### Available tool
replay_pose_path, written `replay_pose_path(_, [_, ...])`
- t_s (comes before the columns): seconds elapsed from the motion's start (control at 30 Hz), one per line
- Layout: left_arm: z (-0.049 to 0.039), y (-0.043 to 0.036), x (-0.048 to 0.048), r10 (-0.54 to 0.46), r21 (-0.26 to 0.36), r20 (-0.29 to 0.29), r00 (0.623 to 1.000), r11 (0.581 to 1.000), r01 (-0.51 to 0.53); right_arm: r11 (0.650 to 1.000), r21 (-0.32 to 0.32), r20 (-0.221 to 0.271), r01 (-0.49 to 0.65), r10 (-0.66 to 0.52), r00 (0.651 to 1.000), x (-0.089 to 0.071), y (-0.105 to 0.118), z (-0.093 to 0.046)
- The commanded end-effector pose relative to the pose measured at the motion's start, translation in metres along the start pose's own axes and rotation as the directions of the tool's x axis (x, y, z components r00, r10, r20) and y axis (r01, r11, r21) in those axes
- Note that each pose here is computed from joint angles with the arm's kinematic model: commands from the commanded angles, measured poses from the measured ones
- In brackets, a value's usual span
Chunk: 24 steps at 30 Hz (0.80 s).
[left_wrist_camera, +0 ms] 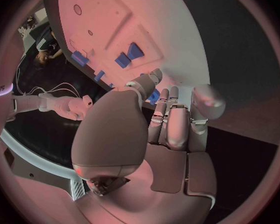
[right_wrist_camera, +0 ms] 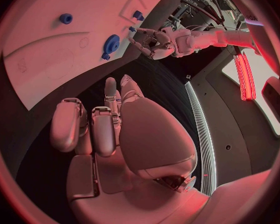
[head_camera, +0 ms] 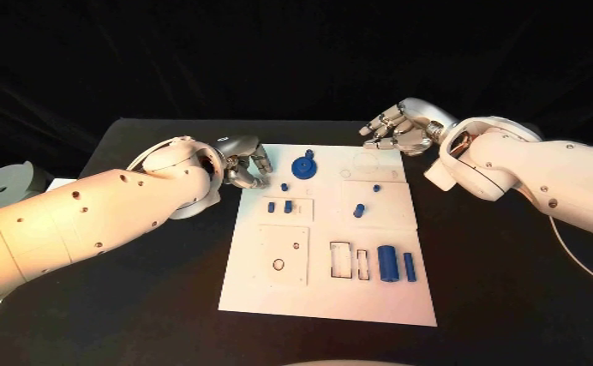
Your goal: Assemble the parts on the task board
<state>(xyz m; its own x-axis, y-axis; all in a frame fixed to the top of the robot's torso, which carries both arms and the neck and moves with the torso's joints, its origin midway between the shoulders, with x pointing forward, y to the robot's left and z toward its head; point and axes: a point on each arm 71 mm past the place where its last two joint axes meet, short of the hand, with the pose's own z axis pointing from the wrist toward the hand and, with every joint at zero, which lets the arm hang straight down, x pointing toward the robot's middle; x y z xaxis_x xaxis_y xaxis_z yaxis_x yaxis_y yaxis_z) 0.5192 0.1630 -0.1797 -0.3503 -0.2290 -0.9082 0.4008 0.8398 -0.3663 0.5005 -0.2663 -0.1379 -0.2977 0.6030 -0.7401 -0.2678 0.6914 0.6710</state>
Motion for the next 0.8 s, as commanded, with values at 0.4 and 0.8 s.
replay_pose_path(0.4, [-0.0395,0.0299,-0.0147,-0.98,0.194,0.164,0.114,0.145,0.97,0.744,-0.067,-0.071,0.665,-0.668,0.741,0.031,0.017,-0.013])
replay_pose_path(0.8, [-0.0555,0.0355,-0.0125,-0.99,0.227,0.142,-0.008,0.025,0.974,0.651,-0.074,-0.111,0.756,-0.759,0.642,0.046,0.022,-0.019])
